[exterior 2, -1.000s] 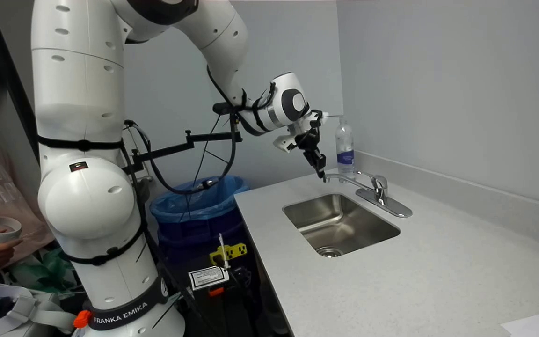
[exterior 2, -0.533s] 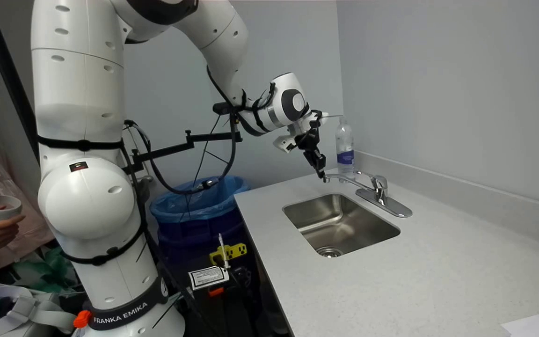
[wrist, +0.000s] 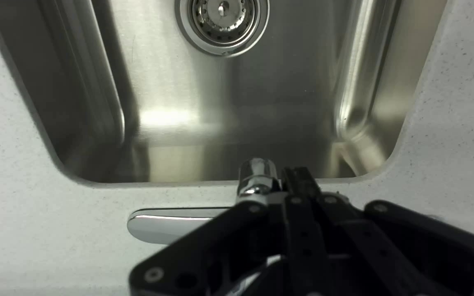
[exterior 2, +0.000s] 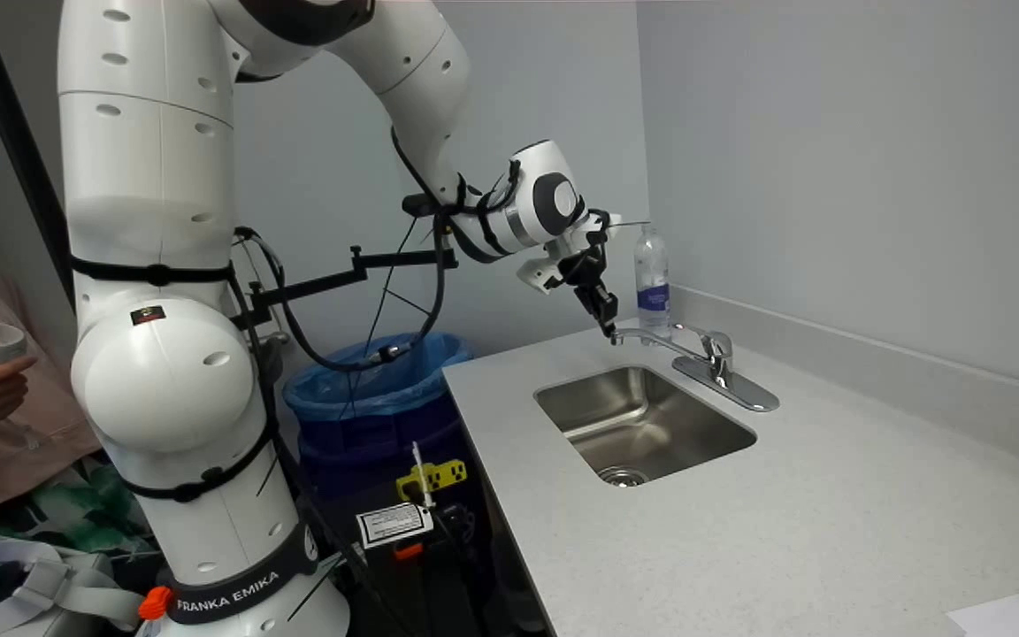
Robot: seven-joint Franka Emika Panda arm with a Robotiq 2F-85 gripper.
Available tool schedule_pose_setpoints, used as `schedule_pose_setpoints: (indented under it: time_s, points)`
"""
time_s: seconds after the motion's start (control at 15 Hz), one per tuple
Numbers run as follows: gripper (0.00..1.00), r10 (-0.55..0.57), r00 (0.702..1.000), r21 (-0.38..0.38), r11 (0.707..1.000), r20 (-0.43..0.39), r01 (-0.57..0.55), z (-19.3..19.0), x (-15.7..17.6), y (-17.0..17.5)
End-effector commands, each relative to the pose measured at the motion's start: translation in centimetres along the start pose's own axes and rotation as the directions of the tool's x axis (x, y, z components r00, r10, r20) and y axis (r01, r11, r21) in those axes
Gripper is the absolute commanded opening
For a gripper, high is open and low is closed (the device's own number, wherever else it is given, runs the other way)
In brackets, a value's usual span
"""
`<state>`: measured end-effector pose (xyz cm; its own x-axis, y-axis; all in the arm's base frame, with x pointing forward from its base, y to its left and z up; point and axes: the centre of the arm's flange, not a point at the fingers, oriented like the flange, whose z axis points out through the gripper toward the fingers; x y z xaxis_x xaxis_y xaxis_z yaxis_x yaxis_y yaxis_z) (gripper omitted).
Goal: Close the tap and move the spout to the right
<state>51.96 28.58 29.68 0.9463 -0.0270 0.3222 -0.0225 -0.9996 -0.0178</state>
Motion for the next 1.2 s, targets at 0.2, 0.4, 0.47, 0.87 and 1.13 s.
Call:
schedule_pose_setpoints:
  time_s: [0.2, 0.4, 0.47, 0.87, 1.13]
  points:
    - [0.00, -0.045, 0.997, 0.032, 0.998, -0.069, 0.047, -0.4, -0.5, 1.3]
    - [0.00, -0.057, 0.995, 0.038, 0.997, -0.087, 0.060, -0.4, -0.5, 1.5]
    - [0.00, -0.062, 0.994, 0.042, 0.997, -0.094, 0.067, -0.4, -0.5, 1.5]
    - [0.00, -0.081, 0.984, 0.104, 0.990, -0.162, 0.098, -0.4, -0.3, 1.3]
    - [0.00, -0.087, 0.972, 0.139, 0.983, -0.220, 0.120, -7.0, 7.4, 2.6]
